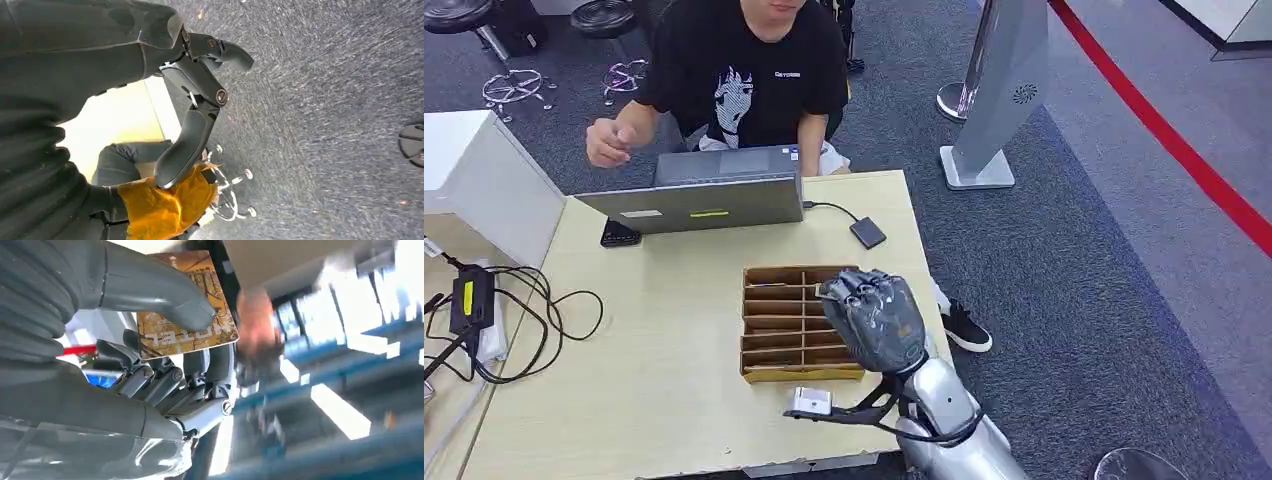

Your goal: Pass the card to the sensor for recognition and then transmit it.

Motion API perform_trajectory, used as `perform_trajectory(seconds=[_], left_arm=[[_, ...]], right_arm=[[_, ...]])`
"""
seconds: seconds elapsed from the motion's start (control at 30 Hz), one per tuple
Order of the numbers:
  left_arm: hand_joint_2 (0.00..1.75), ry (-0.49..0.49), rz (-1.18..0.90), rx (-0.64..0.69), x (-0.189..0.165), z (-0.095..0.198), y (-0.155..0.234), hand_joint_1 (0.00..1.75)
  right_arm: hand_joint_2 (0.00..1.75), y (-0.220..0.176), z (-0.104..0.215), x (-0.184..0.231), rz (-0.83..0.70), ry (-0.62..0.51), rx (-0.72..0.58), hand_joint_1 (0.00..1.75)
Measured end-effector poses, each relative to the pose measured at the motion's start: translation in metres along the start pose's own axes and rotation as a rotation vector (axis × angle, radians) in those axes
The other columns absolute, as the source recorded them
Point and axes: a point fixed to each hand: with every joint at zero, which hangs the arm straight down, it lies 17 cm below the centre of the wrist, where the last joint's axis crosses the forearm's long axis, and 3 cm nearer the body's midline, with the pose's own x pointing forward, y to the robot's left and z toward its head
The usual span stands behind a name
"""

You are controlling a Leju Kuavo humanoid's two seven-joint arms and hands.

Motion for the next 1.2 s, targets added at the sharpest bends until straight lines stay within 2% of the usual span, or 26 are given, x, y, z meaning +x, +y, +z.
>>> perform_trajectory(seconds=[0.07,0.13,0.2,0.37,0.5,0.73,0.77,0.83,0.9,0.93,1.07,1.2], left_arm=[[1.75,0.001,-0.018,0.0,0.001,0.0,0.0,0.0],[1.75,0.001,-0.055,-0.001,0.003,0.001,0.002,0.0],[1.75,-0.003,-0.091,0.0,0.008,0.001,0.004,0.0],[1.75,0.002,-0.153,-0.009,0.028,0.005,0.009,0.0],[1.75,-0.005,-0.206,-0.002,0.042,0.008,0.013,0.0],[1.75,-0.011,-0.239,0.003,0.049,0.009,0.014,0.0],[1.75,-0.012,-0.242,0.003,0.049,0.009,0.015,0.0],[1.75,-0.012,-0.247,0.004,0.05,0.009,0.014,0.0],[1.75,-0.013,-0.248,0.003,0.05,0.009,0.014,0.0],[1.75,-0.013,-0.248,0.003,0.05,0.009,0.013,0.0],[1.75,-0.013,-0.249,0.002,0.05,0.009,0.012,0.0],[1.75,-0.012,-0.248,0.002,0.049,0.009,0.012,0.0]], right_arm=[[1.75,-0.026,-0.031,-0.02,-0.024,0.052,-0.076,1.75],[1.75,-0.041,-0.064,-0.042,-0.066,0.098,-0.096,1.75],[1.75,-0.05,-0.099,-0.064,-0.084,0.116,-0.088,1.75],[1.75,-0.052,-0.178,-0.118,0.024,0.189,-0.002,1.75],[1.75,-0.035,-0.2,-0.151,0.094,0.277,0.124,1.75],[1.75,-0.01,-0.201,-0.16,0.153,0.311,0.225,1.75],[1.75,-0.007,-0.2,-0.16,0.154,0.308,0.235,1.12],[1.75,0.002,-0.198,-0.154,0.124,0.291,0.263,1.12],[1.75,0.013,-0.196,-0.145,0.016,0.278,0.303,1.12],[1.75,0.017,-0.195,-0.141,-0.04,0.278,0.311,0.0],[1.75,0.026,-0.193,-0.133,-0.169,0.289,0.339,0.0],[1.75,0.028,-0.187,-0.144,-0.365,0.375,0.328,0.0]])
